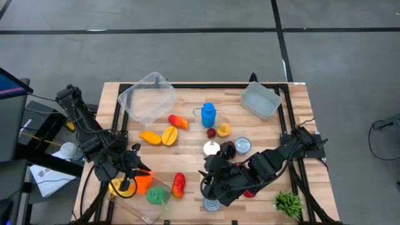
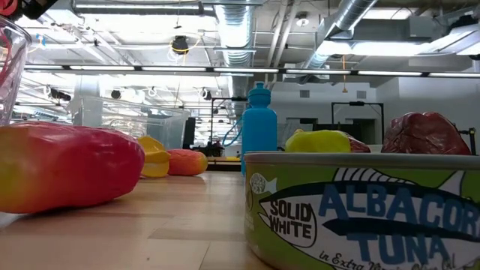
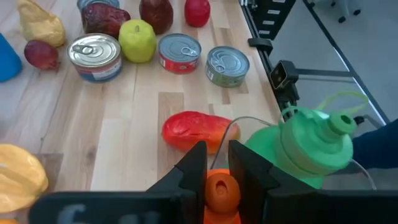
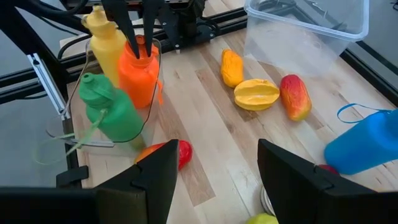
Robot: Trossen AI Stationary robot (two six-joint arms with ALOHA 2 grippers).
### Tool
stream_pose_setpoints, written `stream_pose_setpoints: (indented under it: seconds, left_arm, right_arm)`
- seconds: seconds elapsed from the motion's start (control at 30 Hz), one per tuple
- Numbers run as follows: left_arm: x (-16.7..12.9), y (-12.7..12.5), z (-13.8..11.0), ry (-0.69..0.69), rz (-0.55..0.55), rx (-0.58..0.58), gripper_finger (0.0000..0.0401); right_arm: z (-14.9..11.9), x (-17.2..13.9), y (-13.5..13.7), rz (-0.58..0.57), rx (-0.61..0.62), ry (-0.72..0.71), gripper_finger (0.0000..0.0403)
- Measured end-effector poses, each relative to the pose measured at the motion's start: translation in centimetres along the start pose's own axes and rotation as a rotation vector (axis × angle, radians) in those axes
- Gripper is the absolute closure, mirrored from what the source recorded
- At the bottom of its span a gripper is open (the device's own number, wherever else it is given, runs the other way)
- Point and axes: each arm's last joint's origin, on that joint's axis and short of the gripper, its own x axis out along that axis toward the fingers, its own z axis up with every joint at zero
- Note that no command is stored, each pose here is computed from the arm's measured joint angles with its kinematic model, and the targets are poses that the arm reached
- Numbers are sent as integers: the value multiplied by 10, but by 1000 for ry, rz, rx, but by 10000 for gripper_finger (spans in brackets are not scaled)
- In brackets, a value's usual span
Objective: Pick & Place Food Item
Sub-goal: Put the orange water bottle into the transparent bin, then put the blue water bottle into the transparent bin
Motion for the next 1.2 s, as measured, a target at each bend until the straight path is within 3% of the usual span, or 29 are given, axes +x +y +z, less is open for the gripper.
stream_pose_setpoints:
  seconds: [0.2,0.7,1.2]
  left_arm:
    - [0,0,0,9,-13,18,349]
    - [-1,-7,0,81,-170,9,258]
    - [-24,5,11,-18,-254,-42,244]
  right_arm:
    - [-1,-1,1,3,1,0,192]
    - [-1,-1,1,3,-2,0,192]
    - [1,2,-2,-5,20,0,192]
